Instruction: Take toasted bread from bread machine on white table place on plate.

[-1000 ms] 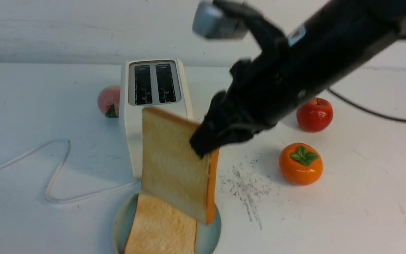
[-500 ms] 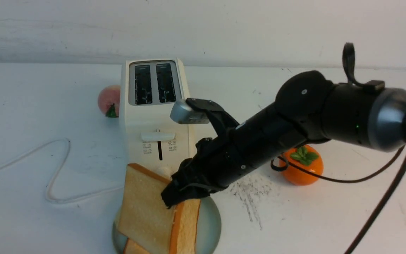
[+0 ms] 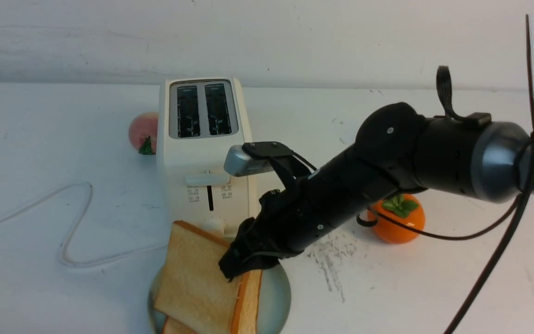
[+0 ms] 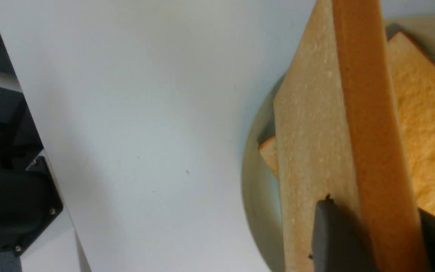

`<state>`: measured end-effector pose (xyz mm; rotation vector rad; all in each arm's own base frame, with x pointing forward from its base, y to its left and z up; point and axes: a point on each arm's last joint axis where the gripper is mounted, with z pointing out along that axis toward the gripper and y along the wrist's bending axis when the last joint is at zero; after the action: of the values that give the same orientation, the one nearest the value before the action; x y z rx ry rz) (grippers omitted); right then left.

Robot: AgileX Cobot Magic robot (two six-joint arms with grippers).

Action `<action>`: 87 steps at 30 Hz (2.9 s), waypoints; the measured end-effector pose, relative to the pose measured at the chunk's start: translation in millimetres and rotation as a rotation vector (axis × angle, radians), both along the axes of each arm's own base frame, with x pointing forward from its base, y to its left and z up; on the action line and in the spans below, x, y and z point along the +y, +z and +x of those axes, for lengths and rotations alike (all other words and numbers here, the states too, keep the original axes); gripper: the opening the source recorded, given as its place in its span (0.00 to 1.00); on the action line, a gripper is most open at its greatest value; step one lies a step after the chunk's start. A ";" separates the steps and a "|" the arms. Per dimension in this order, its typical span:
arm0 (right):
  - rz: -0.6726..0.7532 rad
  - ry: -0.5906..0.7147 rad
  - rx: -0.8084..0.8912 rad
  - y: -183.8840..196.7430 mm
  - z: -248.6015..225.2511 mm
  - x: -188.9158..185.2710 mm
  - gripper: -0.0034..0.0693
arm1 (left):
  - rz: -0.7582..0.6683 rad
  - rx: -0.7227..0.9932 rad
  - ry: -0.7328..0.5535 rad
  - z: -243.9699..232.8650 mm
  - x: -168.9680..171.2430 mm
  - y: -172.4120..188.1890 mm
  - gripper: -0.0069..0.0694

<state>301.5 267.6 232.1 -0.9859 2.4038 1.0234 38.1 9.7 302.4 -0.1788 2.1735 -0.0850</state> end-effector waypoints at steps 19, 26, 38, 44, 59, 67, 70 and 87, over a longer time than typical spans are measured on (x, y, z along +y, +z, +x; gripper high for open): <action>-0.384 -0.056 -0.452 119.9 -12.9 -61.2 0.71 | 0.000 0.000 0.000 0.0 0.0 0.0 0.07; -0.513 -0.550 -0.596 232.0 -85.6 -155.5 0.14 | -0.027 -0.075 -0.024 3.6 -3.1 5.7 0.07; 0.057 -0.925 -0.818 222.3 -267.5 -282.7 0.03 | -0.229 -0.355 -0.123 12.1 -18.6 31.2 0.07; 0.321 -0.954 -1.010 132.4 -311.3 -309.1 0.04 | -0.299 -0.532 -0.152 14.4 -21.7 47.9 0.08; 0.193 -0.870 -0.892 101.9 -267.6 -275.0 0.06 | -0.400 -0.614 -0.164 27.1 -27.3 58.8 0.09; 0.195 -0.868 -0.897 102.4 -267.6 -274.9 0.07 | -0.400 -0.610 -0.163 27.2 -27.4 58.2 0.09; 0.196 -0.868 -0.898 102.5 -267.6 -274.9 0.07 | -0.400 -0.609 -0.163 27.2 -27.4 58.1 0.09; 0.197 -0.868 -0.899 102.5 -267.6 -274.8 0.09 | -0.286 -0.639 -0.006 19.9 -14.3 -28.3 0.10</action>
<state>33.9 -7.2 334.6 -0.1628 1.6170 0.3431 58.0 -4.6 274.1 -0.2659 1.5166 -0.4019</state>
